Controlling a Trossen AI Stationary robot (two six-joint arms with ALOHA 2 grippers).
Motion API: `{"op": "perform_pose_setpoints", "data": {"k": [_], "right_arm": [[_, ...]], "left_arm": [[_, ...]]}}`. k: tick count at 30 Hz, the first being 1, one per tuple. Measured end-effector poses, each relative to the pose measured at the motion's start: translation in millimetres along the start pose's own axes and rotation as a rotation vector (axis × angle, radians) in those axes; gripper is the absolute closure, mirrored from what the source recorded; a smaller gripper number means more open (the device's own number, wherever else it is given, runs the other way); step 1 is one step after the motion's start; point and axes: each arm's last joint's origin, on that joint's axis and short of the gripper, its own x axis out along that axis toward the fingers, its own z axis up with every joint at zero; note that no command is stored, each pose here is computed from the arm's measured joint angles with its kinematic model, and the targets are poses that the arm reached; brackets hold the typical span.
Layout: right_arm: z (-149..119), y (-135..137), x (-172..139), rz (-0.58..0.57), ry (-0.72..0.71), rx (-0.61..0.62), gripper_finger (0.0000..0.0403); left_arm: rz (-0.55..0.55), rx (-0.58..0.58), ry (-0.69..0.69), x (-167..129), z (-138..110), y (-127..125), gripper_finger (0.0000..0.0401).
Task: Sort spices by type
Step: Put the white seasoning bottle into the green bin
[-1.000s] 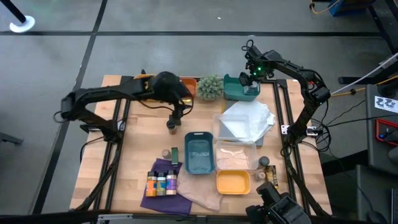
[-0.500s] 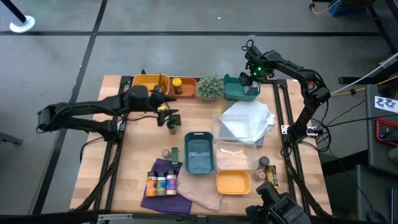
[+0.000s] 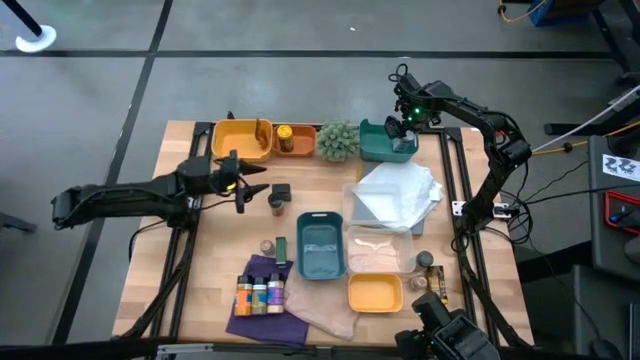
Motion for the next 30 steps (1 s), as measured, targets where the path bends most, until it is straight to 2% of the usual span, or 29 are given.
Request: {"op": "perform_pose_setpoints", "data": {"k": [17, 30], "right_arm": [[3, 1, 0, 0.006, -0.026, 0.000, 0.0177], [2, 1, 0, 0.006, -0.026, 0.000, 0.0177]], "left_arm": [[-0.003, 0.016, -0.112, -25, -30, 1, 0.0164], [-0.002, -0.051, -0.039, -25, -47, 1, 0.0164]]}}
